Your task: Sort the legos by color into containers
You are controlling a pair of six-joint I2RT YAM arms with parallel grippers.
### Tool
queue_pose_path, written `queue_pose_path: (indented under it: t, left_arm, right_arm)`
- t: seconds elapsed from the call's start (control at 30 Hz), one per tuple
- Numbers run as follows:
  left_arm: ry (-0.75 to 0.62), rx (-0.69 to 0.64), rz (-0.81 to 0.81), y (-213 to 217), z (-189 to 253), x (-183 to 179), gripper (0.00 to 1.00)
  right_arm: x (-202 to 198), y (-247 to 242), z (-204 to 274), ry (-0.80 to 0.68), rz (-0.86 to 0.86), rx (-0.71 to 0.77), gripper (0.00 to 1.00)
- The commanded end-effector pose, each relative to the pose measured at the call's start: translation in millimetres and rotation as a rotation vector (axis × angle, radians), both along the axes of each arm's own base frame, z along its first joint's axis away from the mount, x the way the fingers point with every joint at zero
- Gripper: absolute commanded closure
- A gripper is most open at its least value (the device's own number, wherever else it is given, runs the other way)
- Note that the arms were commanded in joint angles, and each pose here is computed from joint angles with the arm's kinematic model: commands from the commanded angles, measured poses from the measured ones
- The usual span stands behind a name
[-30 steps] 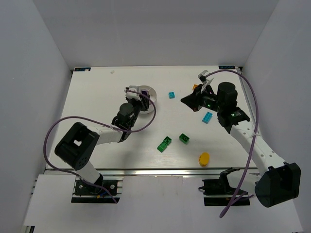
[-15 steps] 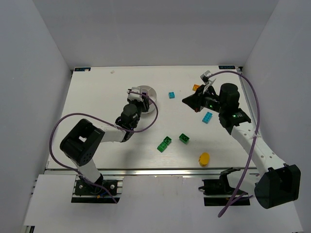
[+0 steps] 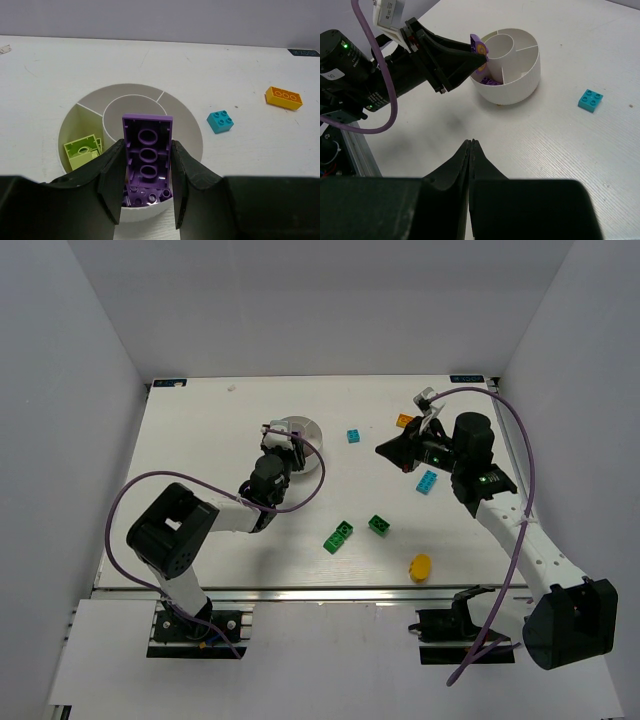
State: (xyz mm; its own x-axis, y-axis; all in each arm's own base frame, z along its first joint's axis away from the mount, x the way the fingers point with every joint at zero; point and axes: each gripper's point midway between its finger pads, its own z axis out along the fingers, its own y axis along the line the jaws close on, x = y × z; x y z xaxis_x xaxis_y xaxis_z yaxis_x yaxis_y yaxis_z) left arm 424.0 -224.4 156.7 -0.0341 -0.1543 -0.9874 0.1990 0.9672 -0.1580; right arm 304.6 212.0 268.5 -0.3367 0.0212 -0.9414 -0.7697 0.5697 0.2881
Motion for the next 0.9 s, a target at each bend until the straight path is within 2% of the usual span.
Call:
queue_pose_path:
  t: [0.0, 0.1, 0.4, 0.53, 0.87]
  left_arm:
    - [-0.043, -0.030, 0.019, -0.6, 15.8, 4.4, 0.80]
    - [-0.035, -0.025, 0.021, 0.2, 12.1, 3.6, 0.70]
    - [-0.020, -0.028, 0.030, 2.9, 4.4, 1.7, 0.64]
    - [-0.019, -0.031, 0.031, 2.7, 5.3, 2.1, 0.53]
    - [-0.003, -0.035, 0.038, 6.7, -2.5, -2.6, 0.40]
  right_arm:
    - [-0.2, 2.7, 12.0, -0.042, 0.023, 0.026, 1.00]
    - [0.7, 2.1, 11.0, -0.037, 0.021, 0.027, 1.00]
    - [1.4, 0.2, 10.1, -0.033, 0.017, 0.029, 1.00]
    - [1.4, 1.1, 9.7, -0.034, 0.022, 0.029, 1.00]
    - [1.9, 1.5, 6.2, -0.025, 0.026, 0.028, 1.00]
